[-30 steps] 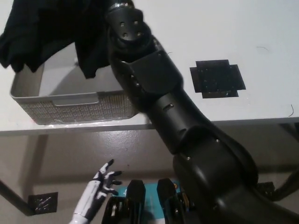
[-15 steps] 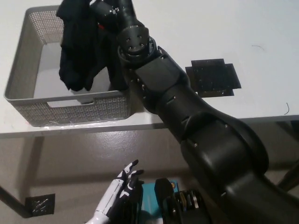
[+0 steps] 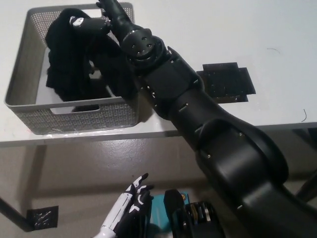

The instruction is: Use the right hand to pick up a t shirt on the right hand side and place it into a contianer on the left side

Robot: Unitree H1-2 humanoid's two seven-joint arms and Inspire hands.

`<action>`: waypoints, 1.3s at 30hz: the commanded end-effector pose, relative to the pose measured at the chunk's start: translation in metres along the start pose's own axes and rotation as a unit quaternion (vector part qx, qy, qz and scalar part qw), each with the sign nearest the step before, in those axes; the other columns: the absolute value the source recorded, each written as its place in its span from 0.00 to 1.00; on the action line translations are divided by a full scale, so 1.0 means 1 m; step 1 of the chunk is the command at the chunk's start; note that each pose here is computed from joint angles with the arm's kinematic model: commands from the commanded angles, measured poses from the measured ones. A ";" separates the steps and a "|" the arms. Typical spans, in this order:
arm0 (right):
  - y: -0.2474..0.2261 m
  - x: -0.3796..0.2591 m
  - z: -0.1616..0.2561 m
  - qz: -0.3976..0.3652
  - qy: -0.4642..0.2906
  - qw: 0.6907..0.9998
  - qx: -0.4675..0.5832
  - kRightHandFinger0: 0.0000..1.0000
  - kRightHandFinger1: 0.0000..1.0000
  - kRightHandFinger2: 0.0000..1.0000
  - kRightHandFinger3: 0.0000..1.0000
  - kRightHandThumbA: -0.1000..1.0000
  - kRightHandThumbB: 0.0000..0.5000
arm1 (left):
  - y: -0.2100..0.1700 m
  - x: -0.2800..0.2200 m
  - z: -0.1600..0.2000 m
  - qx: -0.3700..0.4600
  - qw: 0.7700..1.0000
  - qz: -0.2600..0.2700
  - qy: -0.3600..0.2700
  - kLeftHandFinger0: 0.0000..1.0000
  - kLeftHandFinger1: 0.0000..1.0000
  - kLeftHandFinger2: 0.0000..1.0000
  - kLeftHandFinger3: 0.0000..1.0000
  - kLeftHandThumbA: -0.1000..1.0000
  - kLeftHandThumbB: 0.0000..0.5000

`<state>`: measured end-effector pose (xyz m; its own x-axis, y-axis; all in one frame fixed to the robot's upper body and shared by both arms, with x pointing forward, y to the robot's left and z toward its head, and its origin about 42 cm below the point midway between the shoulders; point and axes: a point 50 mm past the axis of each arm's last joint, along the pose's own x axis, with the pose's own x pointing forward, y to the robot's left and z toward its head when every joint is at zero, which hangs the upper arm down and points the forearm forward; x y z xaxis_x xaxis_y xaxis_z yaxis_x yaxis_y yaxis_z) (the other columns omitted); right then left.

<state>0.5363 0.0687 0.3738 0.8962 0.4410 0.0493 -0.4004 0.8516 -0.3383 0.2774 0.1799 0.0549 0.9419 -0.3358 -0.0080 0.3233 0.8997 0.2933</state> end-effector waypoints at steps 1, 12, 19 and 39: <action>-0.030 -0.007 0.042 0.035 -0.096 0.992 -0.076 1.00 1.00 1.00 1.00 0.95 1.00 | 0.013 -0.007 0.002 0.000 1.000 0.015 -0.014 0.65 0.72 0.85 1.00 0.97 0.40; -0.112 -0.156 0.016 -0.034 -0.280 0.934 -0.219 1.00 1.00 1.00 1.00 0.99 0.92 | 0.046 -0.017 -0.014 0.011 0.998 0.058 -0.011 0.60 0.71 0.82 1.00 0.95 0.45; -0.140 -0.292 -0.048 -0.095 -0.295 0.938 -0.153 1.00 1.00 1.00 1.00 0.84 0.76 | 0.056 -0.033 -0.024 0.020 0.997 0.074 0.006 0.58 0.71 0.84 1.00 1.00 0.43; -0.133 -0.423 -0.118 -0.218 -0.282 0.930 -0.089 1.00 1.00 1.00 1.00 0.81 0.63 | 0.048 -0.052 -0.037 0.014 0.996 0.087 0.023 0.63 0.75 0.88 1.00 1.00 0.39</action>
<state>0.3199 -0.2508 0.1473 0.9878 0.1353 0.0768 -0.1005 0.9319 -0.3484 0.2493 0.2215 0.0197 0.9578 -0.2464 -0.1478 0.2812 0.9095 0.3061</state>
